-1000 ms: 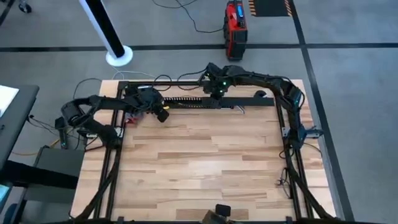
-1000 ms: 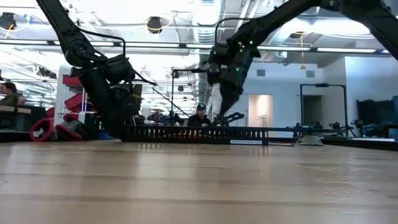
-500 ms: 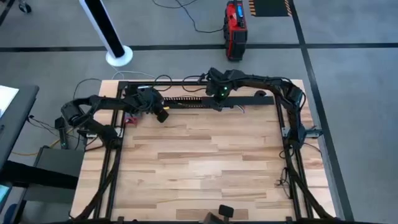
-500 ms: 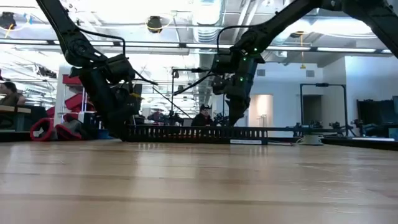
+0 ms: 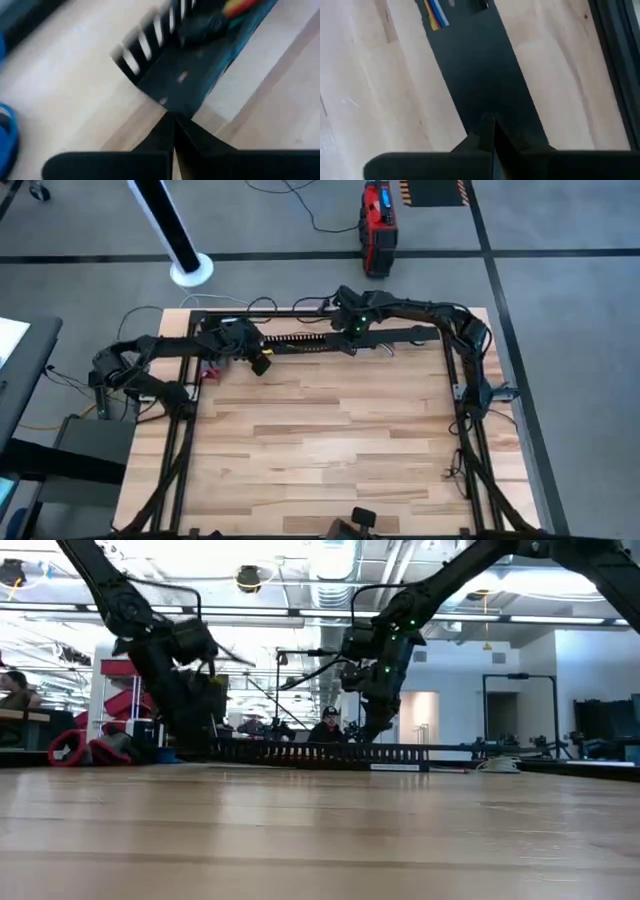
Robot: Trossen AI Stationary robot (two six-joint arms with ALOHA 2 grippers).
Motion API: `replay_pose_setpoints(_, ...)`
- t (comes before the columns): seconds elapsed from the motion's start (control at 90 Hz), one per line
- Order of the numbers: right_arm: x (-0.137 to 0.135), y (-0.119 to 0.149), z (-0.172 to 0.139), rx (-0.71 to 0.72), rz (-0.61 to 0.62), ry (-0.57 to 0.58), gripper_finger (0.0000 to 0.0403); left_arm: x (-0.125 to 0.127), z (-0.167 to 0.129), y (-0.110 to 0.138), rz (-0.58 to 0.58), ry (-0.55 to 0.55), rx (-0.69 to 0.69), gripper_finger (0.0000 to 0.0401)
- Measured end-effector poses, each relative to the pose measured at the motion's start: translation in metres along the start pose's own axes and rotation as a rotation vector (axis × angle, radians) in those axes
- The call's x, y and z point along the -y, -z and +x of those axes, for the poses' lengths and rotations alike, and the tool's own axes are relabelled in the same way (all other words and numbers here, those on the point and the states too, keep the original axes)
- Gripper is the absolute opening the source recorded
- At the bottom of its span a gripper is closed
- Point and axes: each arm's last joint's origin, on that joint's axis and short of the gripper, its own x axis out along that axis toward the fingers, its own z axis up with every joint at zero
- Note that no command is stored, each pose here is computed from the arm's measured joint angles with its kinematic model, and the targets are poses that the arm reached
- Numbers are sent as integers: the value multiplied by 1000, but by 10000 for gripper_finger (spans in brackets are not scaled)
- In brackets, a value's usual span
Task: Ziptie cables
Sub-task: Close the black cable duct
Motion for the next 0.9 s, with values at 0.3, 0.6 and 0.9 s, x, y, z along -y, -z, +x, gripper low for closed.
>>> replay_pose_setpoints(0.3,-3,-1,4,41,-5,-68,0,4,-50,-9,-59,208,103,1)
replay_pose_setpoints(0.6,-6,-2,5,44,11,-54,0,54,-14,-29,-65,446,302,1)
replay_pose_setpoints(0.9,-4,-4,5,67,44,-44,0,85,56,-31,-123,366,358,0)
